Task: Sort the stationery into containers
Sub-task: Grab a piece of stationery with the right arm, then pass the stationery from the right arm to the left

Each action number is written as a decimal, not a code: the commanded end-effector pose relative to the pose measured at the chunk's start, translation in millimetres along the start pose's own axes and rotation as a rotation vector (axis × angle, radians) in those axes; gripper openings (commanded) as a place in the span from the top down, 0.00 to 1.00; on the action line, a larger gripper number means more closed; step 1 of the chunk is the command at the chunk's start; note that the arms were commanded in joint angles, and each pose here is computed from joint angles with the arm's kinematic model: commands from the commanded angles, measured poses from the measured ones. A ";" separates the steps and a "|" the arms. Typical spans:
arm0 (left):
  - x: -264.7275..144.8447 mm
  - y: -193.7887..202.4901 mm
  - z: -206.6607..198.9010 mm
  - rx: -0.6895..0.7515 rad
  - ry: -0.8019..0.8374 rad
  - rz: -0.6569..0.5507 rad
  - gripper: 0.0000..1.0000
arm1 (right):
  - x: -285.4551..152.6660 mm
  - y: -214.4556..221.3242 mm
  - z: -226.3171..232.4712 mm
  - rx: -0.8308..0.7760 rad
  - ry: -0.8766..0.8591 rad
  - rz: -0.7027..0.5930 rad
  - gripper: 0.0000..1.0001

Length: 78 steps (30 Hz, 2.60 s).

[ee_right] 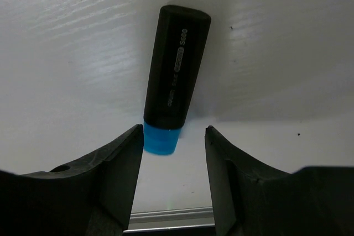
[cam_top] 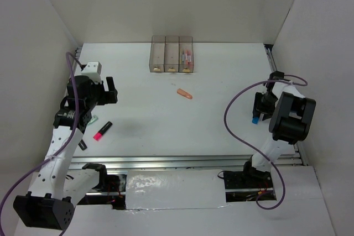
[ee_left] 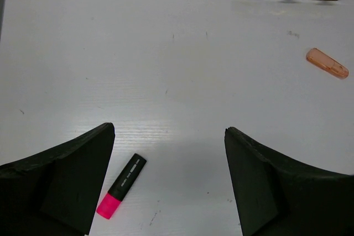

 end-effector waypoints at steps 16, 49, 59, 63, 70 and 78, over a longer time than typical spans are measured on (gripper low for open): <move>-7.0 -2.5 -25.8 0.244 0.393 -0.091 0.13 | -19.4 -32.6 77.8 -0.380 -0.163 -0.110 0.93; -9.2 14.2 -166.1 -0.249 1.080 0.402 0.35 | -193.0 91.2 258.7 -1.639 -0.108 -1.258 1.00; -10.8 26.4 -181.6 -0.049 1.062 0.484 0.33 | -188.6 129.6 259.2 -1.921 -0.074 -1.344 1.00; -12.5 25.1 -190.1 0.033 1.042 0.472 0.33 | -187.7 133.2 264.6 -1.953 -0.084 -1.309 1.00; -13.4 30.5 -196.2 0.066 1.037 0.480 0.34 | -193.5 129.4 273.8 -1.922 -0.102 -1.255 1.00; -9.7 32.4 -197.6 0.083 1.006 0.478 0.39 | -194.1 128.7 277.3 -1.920 -0.107 -1.248 1.00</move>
Point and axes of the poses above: each gripper's point midway between its finger pads, its own x axis out along the fingers, its own z axis along the line the jaws close on, y = z × x, the point moved 8 cm from there along -x, back along the fingers, and after that the axes turned 4 degrees about -x, right-handed, at the moved point
